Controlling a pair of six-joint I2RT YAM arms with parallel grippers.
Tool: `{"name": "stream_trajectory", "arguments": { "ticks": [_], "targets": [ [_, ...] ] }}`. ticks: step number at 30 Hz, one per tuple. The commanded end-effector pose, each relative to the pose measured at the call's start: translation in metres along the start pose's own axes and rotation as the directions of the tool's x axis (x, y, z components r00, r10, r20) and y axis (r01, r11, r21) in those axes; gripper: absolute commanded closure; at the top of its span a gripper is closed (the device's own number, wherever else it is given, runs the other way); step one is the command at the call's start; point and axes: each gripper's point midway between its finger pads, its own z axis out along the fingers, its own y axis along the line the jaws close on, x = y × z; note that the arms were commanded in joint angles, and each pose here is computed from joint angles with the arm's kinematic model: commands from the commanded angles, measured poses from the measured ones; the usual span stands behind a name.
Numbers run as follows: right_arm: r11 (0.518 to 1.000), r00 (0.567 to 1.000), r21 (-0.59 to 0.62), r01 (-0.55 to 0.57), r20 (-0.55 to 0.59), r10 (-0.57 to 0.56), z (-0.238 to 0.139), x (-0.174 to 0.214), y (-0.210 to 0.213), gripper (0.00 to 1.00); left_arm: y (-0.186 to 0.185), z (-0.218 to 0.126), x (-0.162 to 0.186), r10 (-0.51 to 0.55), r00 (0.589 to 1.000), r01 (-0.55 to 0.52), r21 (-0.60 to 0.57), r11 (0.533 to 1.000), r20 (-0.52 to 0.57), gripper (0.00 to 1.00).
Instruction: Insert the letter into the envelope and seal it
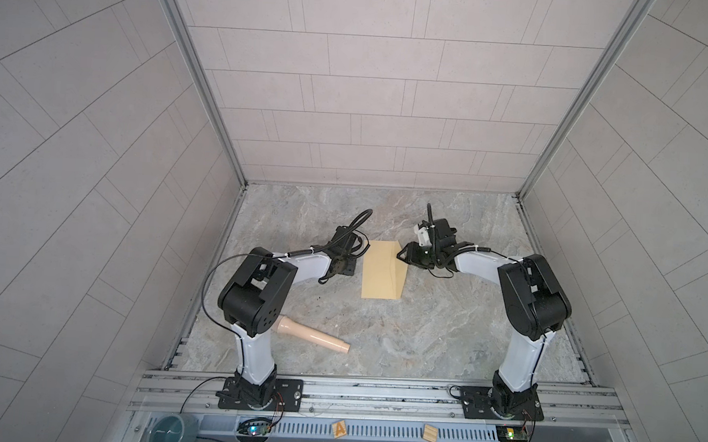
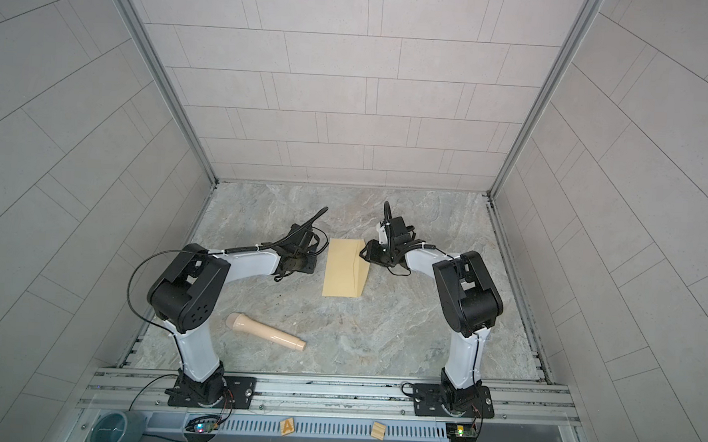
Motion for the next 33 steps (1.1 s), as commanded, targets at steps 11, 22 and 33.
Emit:
{"name": "stream_trajectory", "arguments": {
  "ticks": [11, 22, 33],
  "targets": [
    [0.980, 0.975, 0.055, 0.191, 0.109, -0.196, -0.075, -0.021, 0.027, 0.32, -0.030, -0.046, -0.033, 0.010, 0.989, -0.039, 0.192, 0.981, 0.147, 1.00],
    [0.903, 0.916, -0.220, 0.369, 0.249, -0.313, -0.168, -0.014, 0.118, 0.15, -0.082, -0.171, -0.062, -0.104, 0.774, -0.316, 0.524, 0.791, 0.624, 1.00],
    [0.826, 0.857, -0.247, 0.507, 0.242, -0.454, -0.201, 0.014, 0.164, 0.08, -0.110, -0.223, -0.052, -0.201, 0.653, -0.489, 0.609, 0.624, 0.730, 1.00]
  ]
}}
